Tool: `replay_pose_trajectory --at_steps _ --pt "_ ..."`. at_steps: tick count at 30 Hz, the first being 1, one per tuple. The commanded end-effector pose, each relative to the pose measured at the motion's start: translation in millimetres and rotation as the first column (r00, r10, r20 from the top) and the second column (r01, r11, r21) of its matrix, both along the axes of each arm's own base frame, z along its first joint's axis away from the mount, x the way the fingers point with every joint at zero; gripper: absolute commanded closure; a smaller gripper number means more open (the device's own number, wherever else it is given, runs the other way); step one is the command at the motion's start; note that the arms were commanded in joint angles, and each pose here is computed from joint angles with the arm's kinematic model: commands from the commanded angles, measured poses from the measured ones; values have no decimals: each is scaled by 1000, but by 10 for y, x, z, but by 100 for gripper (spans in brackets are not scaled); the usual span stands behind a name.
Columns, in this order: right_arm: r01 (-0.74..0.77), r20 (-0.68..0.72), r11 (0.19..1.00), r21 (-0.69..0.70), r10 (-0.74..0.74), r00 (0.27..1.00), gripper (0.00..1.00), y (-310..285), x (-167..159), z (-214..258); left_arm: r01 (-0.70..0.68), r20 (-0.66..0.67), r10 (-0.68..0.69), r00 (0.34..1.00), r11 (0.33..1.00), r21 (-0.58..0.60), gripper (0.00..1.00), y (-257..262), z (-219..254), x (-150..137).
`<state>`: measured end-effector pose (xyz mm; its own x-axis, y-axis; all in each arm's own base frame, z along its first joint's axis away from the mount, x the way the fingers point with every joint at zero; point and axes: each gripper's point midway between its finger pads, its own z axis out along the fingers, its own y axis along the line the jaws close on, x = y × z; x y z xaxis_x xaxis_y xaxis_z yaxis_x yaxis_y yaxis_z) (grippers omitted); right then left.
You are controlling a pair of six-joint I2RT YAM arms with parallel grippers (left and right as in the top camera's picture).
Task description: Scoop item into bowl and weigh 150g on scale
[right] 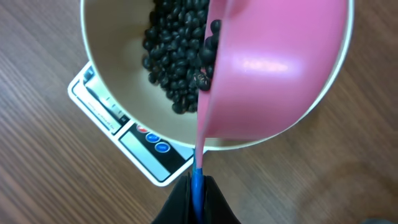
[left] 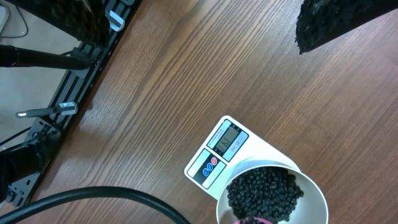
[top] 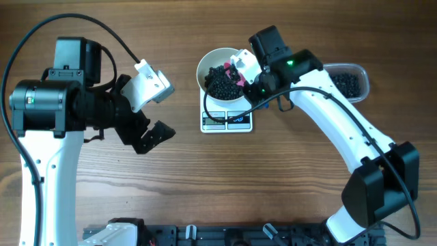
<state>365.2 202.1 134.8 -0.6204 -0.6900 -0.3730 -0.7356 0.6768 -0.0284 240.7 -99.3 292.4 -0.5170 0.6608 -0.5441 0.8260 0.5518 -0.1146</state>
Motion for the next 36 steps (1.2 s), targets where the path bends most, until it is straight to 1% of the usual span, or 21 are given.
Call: replay_pose_trajectory --at_steps 1,5,11,18,36 --pt "24 69 1000 -2 -24 997 96 -14 88 160 3 26 -3 1000 1000 4 0 20 49 -2" --pt "24 89 1000 9 -25 996 96 10 133 186 3 26 -3 1000 1000 4 0 20 49 -2" --pt "25 89 1000 10 -26 996 96 11 134 186 3 26 -3 1000 1000 4 0 20 49 -2" --pt "19 85 999 42 -22 996 96 67 133 203 3 26 -3 1000 1000 4 0 20 49 -2" --pt "7 104 999 45 -12 995 96 84 167 221 3 26 -3 1000 1000 4 0 20 49 -2"
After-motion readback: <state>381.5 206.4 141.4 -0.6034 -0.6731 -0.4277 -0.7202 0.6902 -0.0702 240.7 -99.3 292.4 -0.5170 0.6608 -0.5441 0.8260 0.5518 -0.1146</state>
